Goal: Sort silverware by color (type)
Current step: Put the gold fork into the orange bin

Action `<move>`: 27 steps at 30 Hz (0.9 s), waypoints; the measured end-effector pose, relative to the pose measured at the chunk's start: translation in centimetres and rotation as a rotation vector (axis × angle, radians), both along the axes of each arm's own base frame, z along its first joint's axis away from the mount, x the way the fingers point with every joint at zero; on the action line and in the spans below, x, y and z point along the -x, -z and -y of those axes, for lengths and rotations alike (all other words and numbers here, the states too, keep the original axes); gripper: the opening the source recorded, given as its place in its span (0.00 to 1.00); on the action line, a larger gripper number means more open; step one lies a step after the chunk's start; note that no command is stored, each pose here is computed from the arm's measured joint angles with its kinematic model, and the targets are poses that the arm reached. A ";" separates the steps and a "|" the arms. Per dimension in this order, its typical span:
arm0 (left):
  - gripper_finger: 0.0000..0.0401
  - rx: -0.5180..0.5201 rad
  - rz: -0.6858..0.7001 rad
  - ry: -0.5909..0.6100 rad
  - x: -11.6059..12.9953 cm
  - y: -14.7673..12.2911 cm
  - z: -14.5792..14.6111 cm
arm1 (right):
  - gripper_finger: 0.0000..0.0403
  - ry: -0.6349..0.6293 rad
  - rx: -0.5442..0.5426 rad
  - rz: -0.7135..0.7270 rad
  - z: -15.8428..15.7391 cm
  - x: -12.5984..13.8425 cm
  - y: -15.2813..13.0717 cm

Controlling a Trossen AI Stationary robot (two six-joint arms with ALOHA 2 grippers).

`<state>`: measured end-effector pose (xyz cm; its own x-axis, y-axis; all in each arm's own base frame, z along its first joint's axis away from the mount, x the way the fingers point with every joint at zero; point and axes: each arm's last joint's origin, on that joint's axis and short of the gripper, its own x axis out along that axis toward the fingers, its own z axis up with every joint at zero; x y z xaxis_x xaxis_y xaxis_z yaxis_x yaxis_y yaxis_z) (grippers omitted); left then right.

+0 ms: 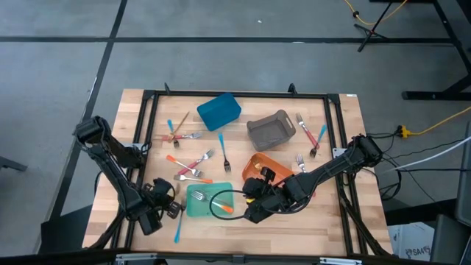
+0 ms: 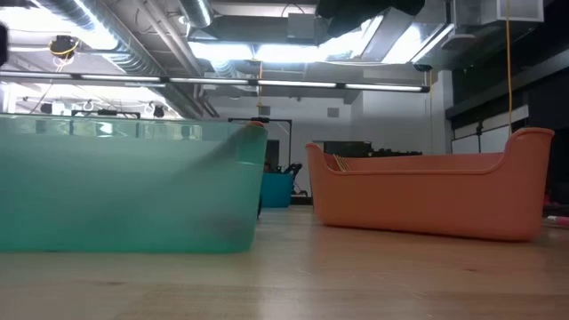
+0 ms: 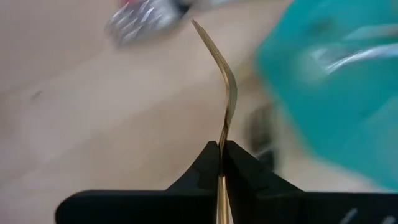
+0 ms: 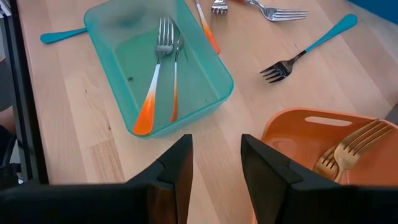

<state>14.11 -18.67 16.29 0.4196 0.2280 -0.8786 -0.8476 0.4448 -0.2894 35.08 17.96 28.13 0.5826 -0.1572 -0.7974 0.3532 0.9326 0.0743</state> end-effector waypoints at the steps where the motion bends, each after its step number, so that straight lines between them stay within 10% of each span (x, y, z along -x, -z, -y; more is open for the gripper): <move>1: 0.01 -0.007 0.042 -0.003 0.0 -0.5 -0.2 | 0.31 0.000 0.000 0.000 0.0 0.0 0.0; 17: 0.01 -0.274 0.700 0.019 -1.1 -6.2 -1.0 | 0.31 0.028 -0.023 0.179 -0.9 -2.1 0.3; 27: 0.01 -0.456 0.797 0.054 -3.9 -8.6 -0.4 | 0.31 -0.030 0.006 0.392 -1.2 -4.2 -0.9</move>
